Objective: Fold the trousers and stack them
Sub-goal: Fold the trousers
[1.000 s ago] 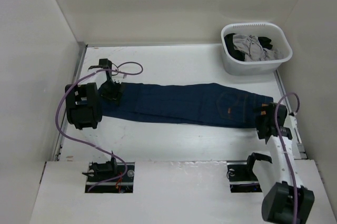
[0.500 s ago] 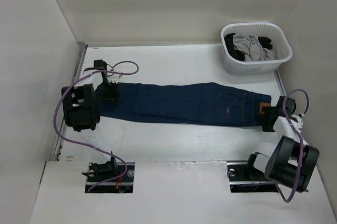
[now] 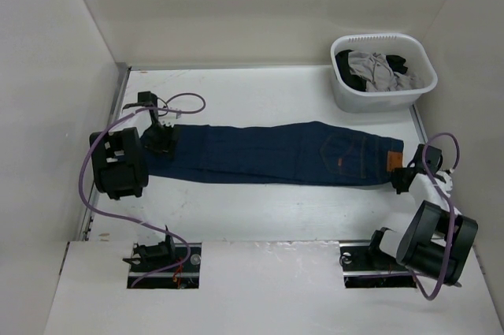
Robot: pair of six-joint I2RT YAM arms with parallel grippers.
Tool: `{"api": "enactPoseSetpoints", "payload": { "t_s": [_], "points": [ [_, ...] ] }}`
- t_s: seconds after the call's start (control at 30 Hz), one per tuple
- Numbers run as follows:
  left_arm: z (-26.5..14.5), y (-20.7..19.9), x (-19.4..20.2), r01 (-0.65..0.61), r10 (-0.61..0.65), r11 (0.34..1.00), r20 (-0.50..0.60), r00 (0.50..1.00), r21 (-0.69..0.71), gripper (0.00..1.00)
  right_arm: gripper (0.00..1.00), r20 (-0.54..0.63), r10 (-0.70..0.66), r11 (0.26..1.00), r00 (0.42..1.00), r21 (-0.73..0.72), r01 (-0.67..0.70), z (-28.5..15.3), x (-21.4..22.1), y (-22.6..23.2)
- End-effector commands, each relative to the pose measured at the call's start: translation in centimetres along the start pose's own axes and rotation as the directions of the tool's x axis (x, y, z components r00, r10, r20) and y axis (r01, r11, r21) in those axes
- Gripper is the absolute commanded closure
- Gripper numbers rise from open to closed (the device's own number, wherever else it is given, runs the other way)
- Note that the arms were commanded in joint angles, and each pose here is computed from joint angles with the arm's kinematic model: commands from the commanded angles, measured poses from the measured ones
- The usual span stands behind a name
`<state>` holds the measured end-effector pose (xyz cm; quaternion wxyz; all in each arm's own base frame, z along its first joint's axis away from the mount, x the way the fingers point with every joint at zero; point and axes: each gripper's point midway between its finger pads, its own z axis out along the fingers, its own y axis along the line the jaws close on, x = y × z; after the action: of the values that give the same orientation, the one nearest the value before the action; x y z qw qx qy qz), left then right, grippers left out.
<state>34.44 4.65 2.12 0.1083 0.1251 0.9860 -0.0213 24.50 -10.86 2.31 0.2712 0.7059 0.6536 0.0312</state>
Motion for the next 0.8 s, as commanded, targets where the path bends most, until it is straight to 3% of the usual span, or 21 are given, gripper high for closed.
{"api": "enactPoseSetpoints", "payload": {
  "t_s": [0.0,0.27,0.4,0.47,0.57,0.67,0.77],
  "points": [
    [-2.1,-0.1,-0.1,-0.014,0.014,1.0,0.042,0.999,-0.016,0.46,1.0,0.126,-0.092,0.992,0.988,-0.069,0.102,-1.9,-3.1,2.0],
    [-4.3,-0.7,-1.2,-0.034,0.036,0.999,0.095,0.995,-0.023,0.45,1.0,0.322,-0.242,0.936,0.915,-0.171,0.307,-8.5,-6.9,5.8],
    [-4.8,-1.5,-1.2,-0.054,0.054,0.999,0.096,0.994,-0.007,0.44,1.0,0.477,-0.35,0.862,0.806,-0.173,0.476,-13.2,-8.9,8.5],
    [-4.8,-1.5,-1.2,-0.057,0.057,0.998,0.096,0.994,-0.006,0.44,1.0,0.549,-0.462,0.741,0.697,-0.192,0.643,-16.3,-7.9,11.5],
    [-3.7,-0.9,-0.8,-0.042,0.043,0.999,0.07,0.997,-0.006,0.44,1.0,0.628,-0.601,0.456,0.495,-0.24,0.857,-20.7,-2.5,15.5],
    [-2.1,-0.2,-0.3,-0.007,0.006,1.0,0.032,0.999,0.012,0.44,1.0,0.662,-0.668,0.217,0.34,-0.264,0.94,-23.7,4.7,16.8],
    [-0.2,-0.3,0.0,0.021,-0.021,0.999,0.0,1.0,0.048,0.44,1.0,0.675,-0.7,0.049,0.233,-0.28,0.959,-25.9,13.0,16.7]
  ]
}}
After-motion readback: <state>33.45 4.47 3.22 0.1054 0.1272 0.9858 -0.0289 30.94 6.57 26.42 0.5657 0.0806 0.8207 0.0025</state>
